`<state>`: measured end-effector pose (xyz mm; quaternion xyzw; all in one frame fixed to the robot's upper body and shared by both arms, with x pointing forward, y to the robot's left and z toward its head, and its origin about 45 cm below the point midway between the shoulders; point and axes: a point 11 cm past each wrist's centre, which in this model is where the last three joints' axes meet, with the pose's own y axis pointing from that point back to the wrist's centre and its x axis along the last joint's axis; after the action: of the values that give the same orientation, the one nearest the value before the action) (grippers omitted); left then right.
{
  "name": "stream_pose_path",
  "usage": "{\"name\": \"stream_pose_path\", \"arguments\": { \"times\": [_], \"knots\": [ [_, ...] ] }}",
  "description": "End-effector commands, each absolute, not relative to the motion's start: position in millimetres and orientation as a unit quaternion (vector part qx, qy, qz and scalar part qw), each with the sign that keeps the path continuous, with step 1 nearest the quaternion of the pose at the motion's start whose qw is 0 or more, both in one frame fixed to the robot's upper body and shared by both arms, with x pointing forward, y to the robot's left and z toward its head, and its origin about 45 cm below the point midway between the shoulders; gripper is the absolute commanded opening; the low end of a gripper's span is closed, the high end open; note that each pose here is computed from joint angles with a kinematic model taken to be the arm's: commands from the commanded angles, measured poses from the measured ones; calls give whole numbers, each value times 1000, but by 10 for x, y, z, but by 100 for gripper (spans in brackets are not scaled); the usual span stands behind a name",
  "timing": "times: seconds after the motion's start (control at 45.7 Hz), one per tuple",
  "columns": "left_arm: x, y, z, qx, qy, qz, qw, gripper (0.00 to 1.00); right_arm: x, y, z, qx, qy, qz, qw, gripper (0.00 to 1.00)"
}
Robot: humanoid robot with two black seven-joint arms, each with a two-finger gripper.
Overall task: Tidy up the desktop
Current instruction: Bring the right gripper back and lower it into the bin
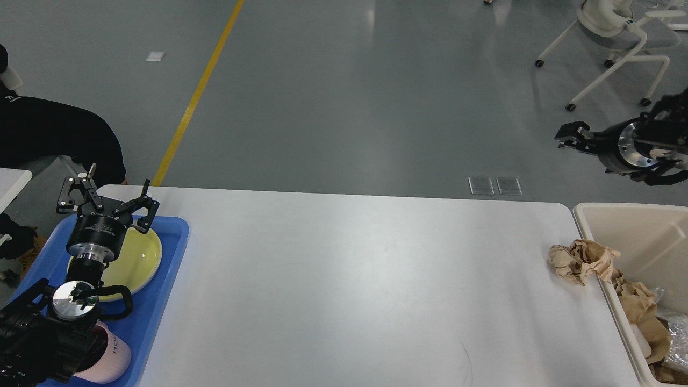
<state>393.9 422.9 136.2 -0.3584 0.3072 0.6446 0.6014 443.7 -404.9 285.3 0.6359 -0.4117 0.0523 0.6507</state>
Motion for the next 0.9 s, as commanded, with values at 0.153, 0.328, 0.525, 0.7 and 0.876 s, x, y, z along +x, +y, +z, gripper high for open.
{"name": "stream_pose_path", "arguments": {
  "times": [0.153,0.328,0.525,0.7,0.876],
  "knots": [
    [3940,4227,1364,-359,307,644,601,96,4029,-2995,3507,751,-177,-29,635,100],
    [3938,4231,1361,-358,307,645,601,96,3910,-2785,3559,757,-108,-49,643,100],
    [3940,4226,1363,-358,307,644,602,96,4137,-3097,3275,737,-197,-20,646,100],
    [3940,4226,1363,-358,307,644,602,96,4172,-3748,2314,673,-294,-17,678,100],
    [3940,4227,1364,-359,307,644,601,96,3851,-4332,1460,607,-354,-12,712,100]
  ]
}}
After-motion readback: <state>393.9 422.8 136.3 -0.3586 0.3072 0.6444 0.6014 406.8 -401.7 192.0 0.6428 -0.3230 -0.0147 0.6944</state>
